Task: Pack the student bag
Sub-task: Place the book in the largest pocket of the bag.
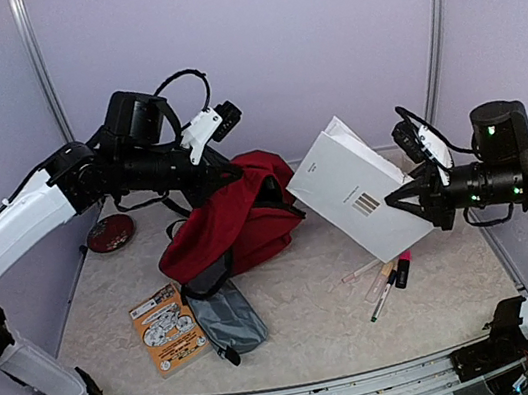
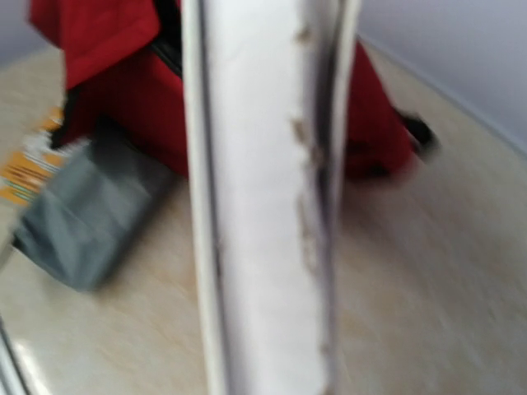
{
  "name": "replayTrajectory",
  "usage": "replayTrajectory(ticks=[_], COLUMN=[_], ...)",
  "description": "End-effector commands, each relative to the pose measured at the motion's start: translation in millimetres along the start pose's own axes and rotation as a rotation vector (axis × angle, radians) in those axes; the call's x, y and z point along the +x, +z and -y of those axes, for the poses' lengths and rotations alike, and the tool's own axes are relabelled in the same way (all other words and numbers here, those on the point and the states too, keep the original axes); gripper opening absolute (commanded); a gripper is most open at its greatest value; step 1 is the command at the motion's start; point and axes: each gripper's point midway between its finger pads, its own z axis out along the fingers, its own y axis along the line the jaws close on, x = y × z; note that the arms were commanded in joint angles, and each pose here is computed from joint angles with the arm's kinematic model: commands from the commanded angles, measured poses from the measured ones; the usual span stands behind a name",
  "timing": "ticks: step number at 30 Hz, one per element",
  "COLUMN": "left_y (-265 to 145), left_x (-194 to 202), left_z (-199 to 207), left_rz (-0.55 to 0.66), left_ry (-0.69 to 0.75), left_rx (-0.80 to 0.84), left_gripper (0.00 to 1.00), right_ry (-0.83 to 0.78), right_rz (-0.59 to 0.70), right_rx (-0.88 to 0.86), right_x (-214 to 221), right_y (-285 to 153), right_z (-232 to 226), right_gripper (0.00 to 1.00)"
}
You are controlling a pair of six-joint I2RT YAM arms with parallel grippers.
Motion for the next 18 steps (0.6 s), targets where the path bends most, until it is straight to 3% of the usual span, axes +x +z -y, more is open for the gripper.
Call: replayTrajectory(ticks=[1, 6, 12, 18], left_y=[-36, -7, 3, 5], left_x=[-53, -22, -29, -43], left_z=[1, -19, -5, -1], left_rz=[0.190, 0.086, 0.134, 0.176], left_ry=[0.038, -0.045, -0.068, -0.082], left_rx=[0.025, 0.021, 0.128, 0.175], left_gripper=[0.01, 0.02, 0.06, 0.11], right_ry=[-0.082, -0.127, -0.162, -0.273], right_rz=[0.139, 0.126, 0.145, 0.132], right_rx=[-0.135, -0.220, 0.008, -0.063], right_x=[-27, -24, -24, -7], right_y=[-3, 10, 24, 43], right_z=[-23, -37, 1, -15], right_gripper=[0.05, 0.04, 0.00, 0.01])
